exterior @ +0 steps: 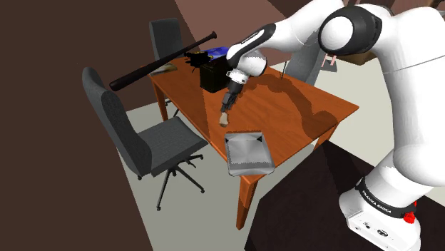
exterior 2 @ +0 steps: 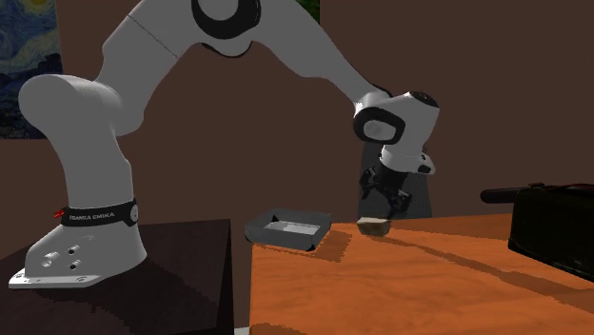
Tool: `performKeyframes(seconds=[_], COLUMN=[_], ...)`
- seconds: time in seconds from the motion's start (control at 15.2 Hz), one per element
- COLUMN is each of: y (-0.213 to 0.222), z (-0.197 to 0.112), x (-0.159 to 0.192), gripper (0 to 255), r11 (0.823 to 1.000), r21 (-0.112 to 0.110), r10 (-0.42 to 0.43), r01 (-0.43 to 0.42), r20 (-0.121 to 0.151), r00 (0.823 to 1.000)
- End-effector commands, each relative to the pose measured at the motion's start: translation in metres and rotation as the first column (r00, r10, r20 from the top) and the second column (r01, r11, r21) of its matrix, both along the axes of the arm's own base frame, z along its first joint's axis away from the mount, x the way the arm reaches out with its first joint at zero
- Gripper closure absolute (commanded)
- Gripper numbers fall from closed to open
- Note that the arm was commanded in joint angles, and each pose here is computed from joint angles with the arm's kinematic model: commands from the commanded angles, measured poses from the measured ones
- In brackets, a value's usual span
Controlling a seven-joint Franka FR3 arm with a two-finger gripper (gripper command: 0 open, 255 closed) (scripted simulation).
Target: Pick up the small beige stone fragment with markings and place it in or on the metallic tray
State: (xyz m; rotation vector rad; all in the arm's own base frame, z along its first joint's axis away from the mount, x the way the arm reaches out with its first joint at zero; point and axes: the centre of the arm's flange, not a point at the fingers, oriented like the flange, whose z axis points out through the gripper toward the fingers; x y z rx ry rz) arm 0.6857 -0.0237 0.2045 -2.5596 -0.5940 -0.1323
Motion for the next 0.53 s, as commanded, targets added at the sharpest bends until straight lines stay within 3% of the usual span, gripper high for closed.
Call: performKeyframes(seconds=[0.0,0.46], y=[-0.012,0.007], z=[-0.017,-0.046], x=[0.002,0.003], gripper=[0,0], r11=[0.99,0.99], r21=[0.083,0.083], r10=[-0.115,-0.115], r01=[0.116,0.116], r20=[-0.014,-0.014], r00=[0.993,0.993])
